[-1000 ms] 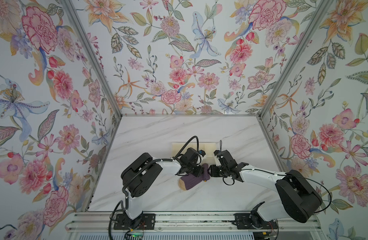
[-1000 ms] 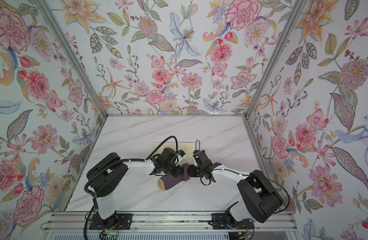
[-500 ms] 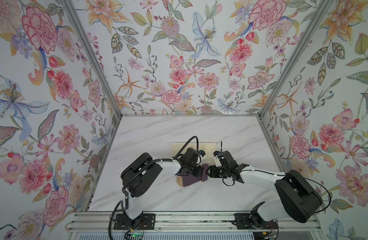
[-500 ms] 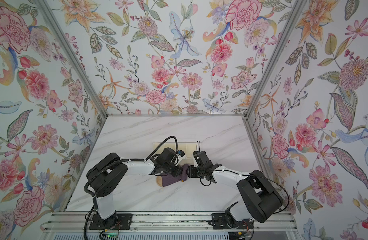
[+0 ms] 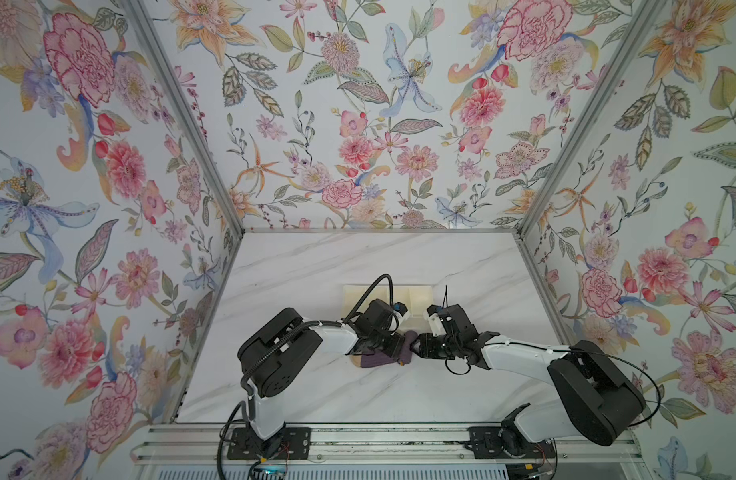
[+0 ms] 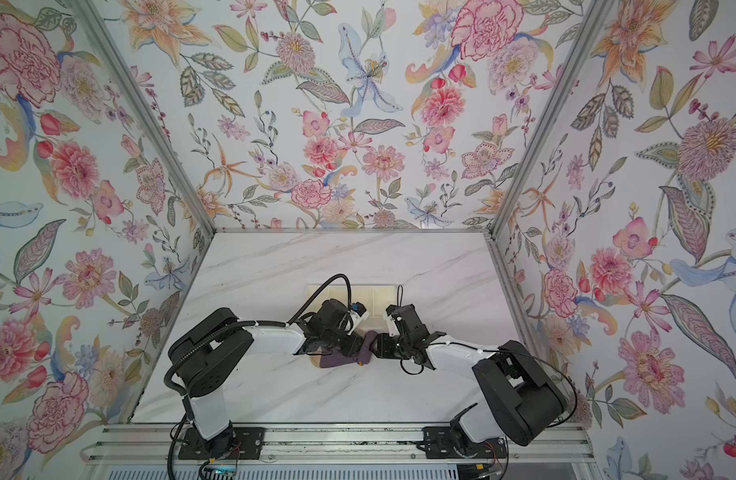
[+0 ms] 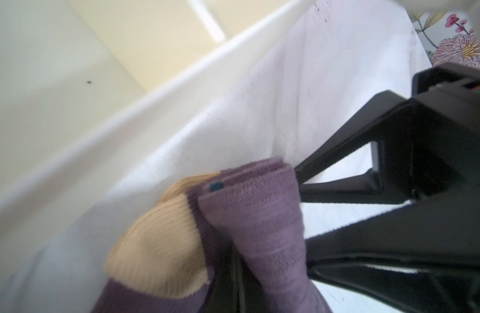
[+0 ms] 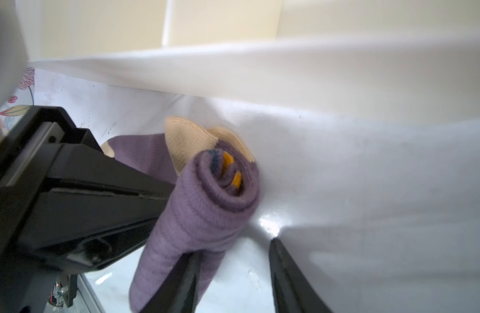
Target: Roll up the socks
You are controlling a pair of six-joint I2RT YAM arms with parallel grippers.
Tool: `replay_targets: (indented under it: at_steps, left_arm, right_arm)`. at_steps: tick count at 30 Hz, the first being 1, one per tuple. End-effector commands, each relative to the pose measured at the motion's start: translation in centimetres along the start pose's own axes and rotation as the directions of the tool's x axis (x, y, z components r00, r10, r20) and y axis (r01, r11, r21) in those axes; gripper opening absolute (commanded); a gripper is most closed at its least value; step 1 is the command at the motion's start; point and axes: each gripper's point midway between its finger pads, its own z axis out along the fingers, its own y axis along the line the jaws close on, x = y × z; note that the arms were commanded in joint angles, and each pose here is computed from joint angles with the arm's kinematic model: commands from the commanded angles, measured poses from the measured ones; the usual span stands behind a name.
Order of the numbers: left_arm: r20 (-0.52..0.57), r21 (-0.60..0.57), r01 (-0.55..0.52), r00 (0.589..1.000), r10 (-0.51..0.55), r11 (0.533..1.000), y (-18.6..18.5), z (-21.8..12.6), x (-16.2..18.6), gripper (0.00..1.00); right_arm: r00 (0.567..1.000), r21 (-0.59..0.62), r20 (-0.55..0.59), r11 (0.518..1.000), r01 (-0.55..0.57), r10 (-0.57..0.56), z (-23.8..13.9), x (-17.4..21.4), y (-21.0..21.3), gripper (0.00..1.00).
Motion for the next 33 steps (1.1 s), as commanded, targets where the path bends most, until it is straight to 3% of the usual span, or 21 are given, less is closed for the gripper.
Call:
replay_targets:
  at_steps: [1,9,15,20,25,33]
  left_arm:
    - [-0.052,0.058,0.016,0.999,-0.013,0.998,-1.5,-0.1,1.9,0.00]
    - [-0.043,0.101,0.029,0.999,-0.025,0.994,-2.2,-0.1,1.9,0.00]
    - [-0.067,-0.023,-0.004,0.998,0.002,1.000,-0.4,-0.7,2.2,0.00]
    - [-0.064,-0.075,-0.033,0.998,0.028,0.997,0.0,-1.5,1.6,0.00]
    - [-0.081,-0.136,-0.073,0.995,0.062,0.988,0.6,-2.2,0.8,0.08]
    - [-0.080,-0.208,-0.110,0.992,0.095,0.972,1.2,-3.2,-0.4,0.08]
  right_arm:
    - [0.999,-0.094,0.044,0.996,0.003,0.002,-0.3,-1.1,1.9,0.44]
    - [0.999,-0.110,0.042,0.994,-0.003,0.008,0.2,-1.2,2.3,0.43]
    - [1.000,0.027,-0.005,1.000,0.014,-0.014,-0.2,-0.7,0.6,0.43]
    - [1.000,0.057,-0.009,0.998,0.029,-0.028,-0.3,-0.7,0.5,0.43]
    - [0.998,0.089,-0.026,0.994,0.061,-0.059,-0.1,-0.6,0.6,0.43]
    - [0.991,0.115,-0.061,0.985,0.125,-0.119,0.7,-0.3,1.5,0.43]
